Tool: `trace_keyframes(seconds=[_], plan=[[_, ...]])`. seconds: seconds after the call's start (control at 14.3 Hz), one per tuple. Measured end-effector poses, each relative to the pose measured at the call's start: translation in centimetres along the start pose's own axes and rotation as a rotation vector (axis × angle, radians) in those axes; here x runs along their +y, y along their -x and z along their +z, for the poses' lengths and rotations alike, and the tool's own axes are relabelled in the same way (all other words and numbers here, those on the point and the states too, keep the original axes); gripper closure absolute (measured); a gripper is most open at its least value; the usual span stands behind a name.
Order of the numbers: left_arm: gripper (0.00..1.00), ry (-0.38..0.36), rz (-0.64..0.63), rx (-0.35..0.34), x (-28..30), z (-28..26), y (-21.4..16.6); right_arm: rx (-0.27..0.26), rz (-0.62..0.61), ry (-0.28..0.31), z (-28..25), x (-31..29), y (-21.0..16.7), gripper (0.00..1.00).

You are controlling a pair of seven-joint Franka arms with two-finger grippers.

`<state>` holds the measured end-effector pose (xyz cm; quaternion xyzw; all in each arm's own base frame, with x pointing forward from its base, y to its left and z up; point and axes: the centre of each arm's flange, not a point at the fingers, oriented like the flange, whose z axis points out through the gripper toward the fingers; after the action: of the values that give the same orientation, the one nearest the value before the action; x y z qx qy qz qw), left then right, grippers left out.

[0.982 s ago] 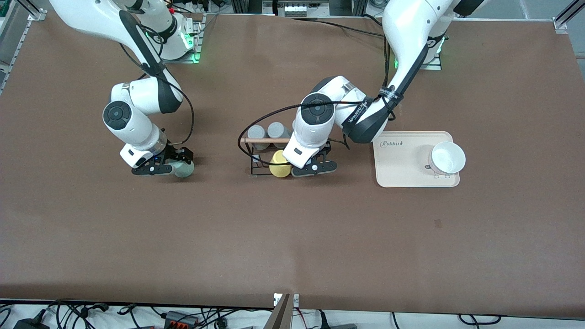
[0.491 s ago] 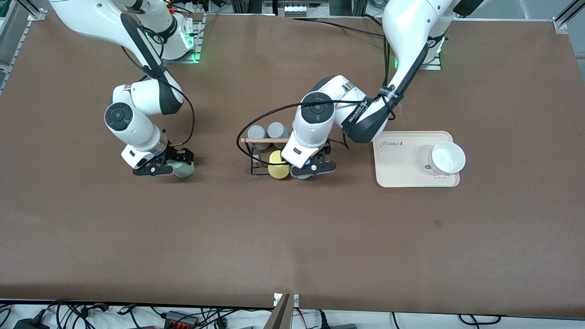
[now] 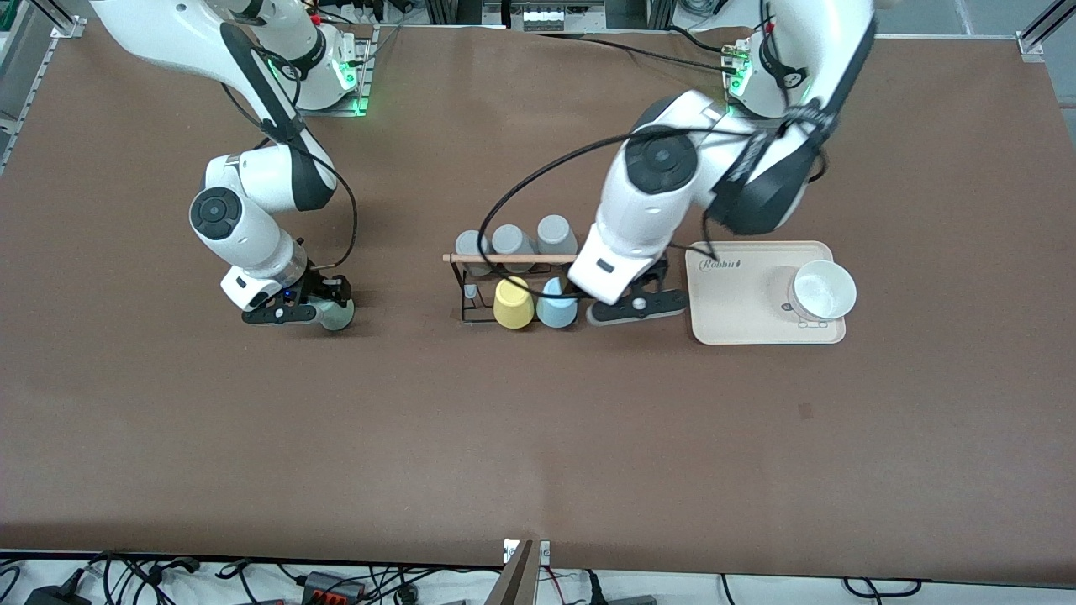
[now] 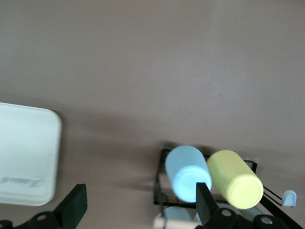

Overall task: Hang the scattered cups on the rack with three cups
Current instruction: 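Withdraw the left gripper while the right gripper carries the teal cup, then carry the teal cup with the right gripper beside the yellow cup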

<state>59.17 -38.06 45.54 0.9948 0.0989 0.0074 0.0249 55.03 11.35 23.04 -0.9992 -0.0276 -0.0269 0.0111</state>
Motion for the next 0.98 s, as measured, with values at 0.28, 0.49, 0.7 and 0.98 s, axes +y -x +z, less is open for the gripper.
trace_keyframes(seconds=[0.28, 0.49, 0.7, 0.98], plan=[[0.0, -0.065, 0.096, -0.016, -7.2, -5.9, -2.5, -0.049, 0.0, 0.013, -6.1, -0.4, -2.2, 0.32], [0.0, -0.1, 0.19, -0.049, -15.8, -10.4, -5.1, -0.061, 0.048, 0.019, -12.0, -1.1, -4.3, 0.32], [0.0, -0.126, 0.158, -0.097, -22.6, -13.5, -5.8, -0.04, 0.101, 0.015, -16.9, -3.6, -6.1, 0.32], [0.0, -0.083, 0.115, -0.119, -24.9, -14.7, -5.6, -0.006, 0.195, -0.003, -22.3, -9.4, -7.4, 0.32]])
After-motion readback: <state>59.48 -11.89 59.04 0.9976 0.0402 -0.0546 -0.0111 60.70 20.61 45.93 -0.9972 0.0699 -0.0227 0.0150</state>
